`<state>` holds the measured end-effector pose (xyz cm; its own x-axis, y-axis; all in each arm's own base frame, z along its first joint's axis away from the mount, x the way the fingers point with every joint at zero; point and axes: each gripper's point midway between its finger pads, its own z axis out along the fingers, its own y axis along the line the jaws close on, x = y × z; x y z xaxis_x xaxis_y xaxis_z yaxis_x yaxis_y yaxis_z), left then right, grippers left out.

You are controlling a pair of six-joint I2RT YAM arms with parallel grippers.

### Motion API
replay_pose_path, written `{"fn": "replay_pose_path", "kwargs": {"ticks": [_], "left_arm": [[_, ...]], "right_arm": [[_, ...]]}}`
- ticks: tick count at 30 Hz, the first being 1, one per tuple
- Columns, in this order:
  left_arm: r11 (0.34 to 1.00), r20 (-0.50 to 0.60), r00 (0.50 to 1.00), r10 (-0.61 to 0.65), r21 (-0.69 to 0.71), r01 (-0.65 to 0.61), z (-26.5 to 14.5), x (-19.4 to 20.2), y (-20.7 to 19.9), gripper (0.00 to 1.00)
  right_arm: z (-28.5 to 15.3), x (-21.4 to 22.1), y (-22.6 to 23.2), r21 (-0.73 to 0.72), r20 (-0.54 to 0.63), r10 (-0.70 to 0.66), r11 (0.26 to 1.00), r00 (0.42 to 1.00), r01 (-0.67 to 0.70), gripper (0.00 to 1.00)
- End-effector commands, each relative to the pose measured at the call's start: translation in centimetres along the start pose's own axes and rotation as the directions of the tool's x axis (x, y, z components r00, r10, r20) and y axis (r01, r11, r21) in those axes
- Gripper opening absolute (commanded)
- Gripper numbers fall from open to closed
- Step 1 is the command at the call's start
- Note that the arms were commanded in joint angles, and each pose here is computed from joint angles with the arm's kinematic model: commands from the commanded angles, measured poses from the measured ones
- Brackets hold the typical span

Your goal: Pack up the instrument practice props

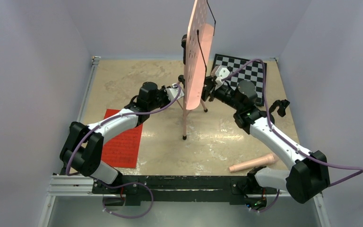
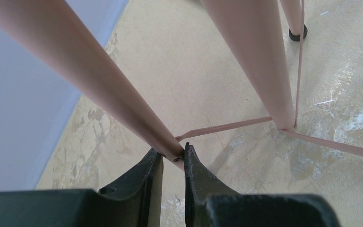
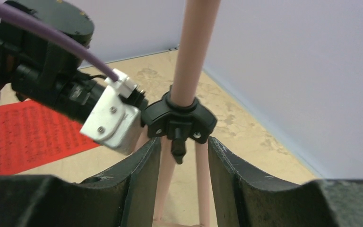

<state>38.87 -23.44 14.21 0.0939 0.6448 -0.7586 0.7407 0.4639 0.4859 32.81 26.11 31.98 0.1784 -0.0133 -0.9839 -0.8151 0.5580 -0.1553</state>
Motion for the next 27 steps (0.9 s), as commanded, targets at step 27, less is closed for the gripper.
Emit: {"fn": "replay_pose_path", "kwargs": {"ticks": [27], "left_arm": [[0.951,-0.416,0.909,0.022,0.289,0.109,-2.8,12.6,-9.7,0.0]], "right_arm": [[-2.7,0.2,-4.9,0.189,-0.048,0.229,0.958,0.972,-0.216,0.78]]}}
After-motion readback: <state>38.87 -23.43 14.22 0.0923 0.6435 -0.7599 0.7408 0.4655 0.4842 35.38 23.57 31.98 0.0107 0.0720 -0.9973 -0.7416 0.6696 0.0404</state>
